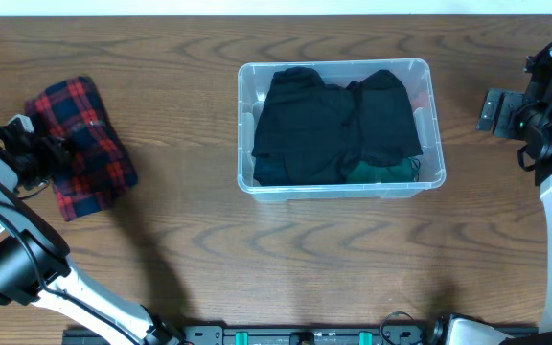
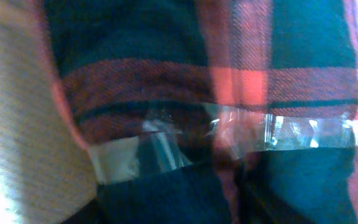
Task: Pack container
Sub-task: 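Lower the left gripper onto the plaid shirt and grasp it, then lift the plaid shirt and carry it over the bin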
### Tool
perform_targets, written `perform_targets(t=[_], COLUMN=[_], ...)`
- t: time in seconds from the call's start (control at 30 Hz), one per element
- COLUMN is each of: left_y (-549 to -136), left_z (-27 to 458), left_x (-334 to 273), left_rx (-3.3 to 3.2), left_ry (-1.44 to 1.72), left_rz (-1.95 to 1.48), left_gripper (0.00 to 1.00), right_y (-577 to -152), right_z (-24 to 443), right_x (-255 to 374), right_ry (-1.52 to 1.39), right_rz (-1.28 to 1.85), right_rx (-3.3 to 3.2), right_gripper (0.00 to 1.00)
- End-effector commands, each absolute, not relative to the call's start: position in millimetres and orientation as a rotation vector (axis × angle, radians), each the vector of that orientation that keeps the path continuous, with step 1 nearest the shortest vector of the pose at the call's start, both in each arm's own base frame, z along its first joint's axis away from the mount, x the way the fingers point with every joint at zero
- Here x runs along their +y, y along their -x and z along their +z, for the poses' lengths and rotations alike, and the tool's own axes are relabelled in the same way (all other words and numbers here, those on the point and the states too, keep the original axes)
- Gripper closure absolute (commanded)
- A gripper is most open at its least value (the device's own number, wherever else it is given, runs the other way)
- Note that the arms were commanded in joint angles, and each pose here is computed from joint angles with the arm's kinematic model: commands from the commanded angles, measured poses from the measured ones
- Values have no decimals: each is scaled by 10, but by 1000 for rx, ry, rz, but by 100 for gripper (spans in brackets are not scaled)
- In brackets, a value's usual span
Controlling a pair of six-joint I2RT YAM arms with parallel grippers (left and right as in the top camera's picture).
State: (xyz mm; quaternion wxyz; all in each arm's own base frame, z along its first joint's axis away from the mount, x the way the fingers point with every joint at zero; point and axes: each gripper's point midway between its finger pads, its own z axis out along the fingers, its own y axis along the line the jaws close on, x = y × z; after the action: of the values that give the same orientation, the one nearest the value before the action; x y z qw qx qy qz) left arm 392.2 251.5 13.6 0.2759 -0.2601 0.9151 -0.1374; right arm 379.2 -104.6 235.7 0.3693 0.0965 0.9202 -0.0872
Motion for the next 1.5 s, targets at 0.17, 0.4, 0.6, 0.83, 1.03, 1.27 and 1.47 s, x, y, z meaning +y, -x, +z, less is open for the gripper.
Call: perform_targets(t=[0.17, 0.4, 0.6, 0.83, 1.03, 1.27, 1.47], left_y=[-3602, -4031, -4310, -4516, -4478, -4114, -3887], left_z=[-454, 376, 1427, 2547, 3121, 3285, 3120], left_x=[2399, 2400, 2348, 1344, -119, -1613, -2315], left_rx=[2635, 2422, 2252, 2079, 1831, 1512, 1486], left_ry=[799, 645, 449, -114, -736, -1224, -1354], left_rz=[-347, -446, -365, -282, -244, -283, -311], left_gripper=[94, 94, 94, 94, 94, 94, 94], right_y=[-3780, -3780, -3780, -3780, -3780, -3780, -3780], right_z=[2439, 2439, 2439, 2439, 2439, 2439, 2439], right_x=[-1071, -1071, -1071, -1071, -1071, -1071, -1071], right_ry=[-265, -265, -265, -265, -265, -265, -265], right_rz=[-232, -232, -232, -232, -232, -232, -232], right_rx=[2338, 2338, 2338, 2338, 2338, 2338, 2338], right_gripper=[1, 1, 1, 1, 1, 1, 1])
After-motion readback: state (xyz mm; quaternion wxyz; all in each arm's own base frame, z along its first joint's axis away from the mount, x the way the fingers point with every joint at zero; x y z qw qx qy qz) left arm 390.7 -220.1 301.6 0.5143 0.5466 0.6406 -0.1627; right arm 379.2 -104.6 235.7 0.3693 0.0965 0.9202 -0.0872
